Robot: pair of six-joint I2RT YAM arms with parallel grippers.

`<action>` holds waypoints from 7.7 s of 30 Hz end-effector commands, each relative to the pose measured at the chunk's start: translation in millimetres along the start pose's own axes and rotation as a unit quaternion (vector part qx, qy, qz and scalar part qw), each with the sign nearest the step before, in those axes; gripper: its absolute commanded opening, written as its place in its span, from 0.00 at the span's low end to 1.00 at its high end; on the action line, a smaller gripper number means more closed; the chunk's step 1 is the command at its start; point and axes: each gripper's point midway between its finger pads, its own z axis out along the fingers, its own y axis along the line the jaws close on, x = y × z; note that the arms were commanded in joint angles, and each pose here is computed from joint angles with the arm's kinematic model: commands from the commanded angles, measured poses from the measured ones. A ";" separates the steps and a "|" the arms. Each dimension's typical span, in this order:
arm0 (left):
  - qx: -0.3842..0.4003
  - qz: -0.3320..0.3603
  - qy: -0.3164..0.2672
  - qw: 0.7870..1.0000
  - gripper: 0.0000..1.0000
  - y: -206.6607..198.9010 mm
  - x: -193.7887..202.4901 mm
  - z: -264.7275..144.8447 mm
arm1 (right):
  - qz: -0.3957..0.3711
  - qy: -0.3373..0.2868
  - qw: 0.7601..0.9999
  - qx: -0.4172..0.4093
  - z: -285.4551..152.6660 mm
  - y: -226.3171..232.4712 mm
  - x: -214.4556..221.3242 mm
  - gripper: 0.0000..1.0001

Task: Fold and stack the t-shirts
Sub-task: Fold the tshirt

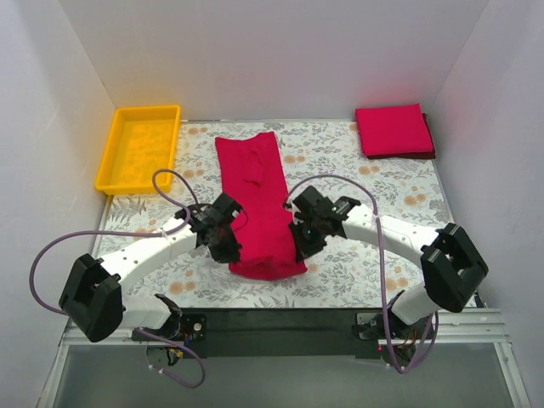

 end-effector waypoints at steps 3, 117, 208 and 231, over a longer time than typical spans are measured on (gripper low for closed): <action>-0.005 0.026 -0.116 0.993 0.00 -11.1 -91.9 -13.6 | -0.029 -0.082 0.996 0.029 -26.3 -20.8 -87.1 0.01; -0.080 -0.005 -0.297 0.951 0.00 -7.9 -294.2 63.8 | -0.038 -0.232 0.961 0.145 21.9 -149.8 -284.5 0.02; 0.054 0.024 -0.074 0.996 0.06 18.5 -42.9 55.6 | -0.169 -0.276 0.946 0.023 97.3 3.9 -235.9 0.23; 0.098 0.005 -0.113 0.989 0.26 -1.7 -58.2 18.1 | -0.125 -0.368 0.921 -0.021 5.4 -27.8 -322.3 0.29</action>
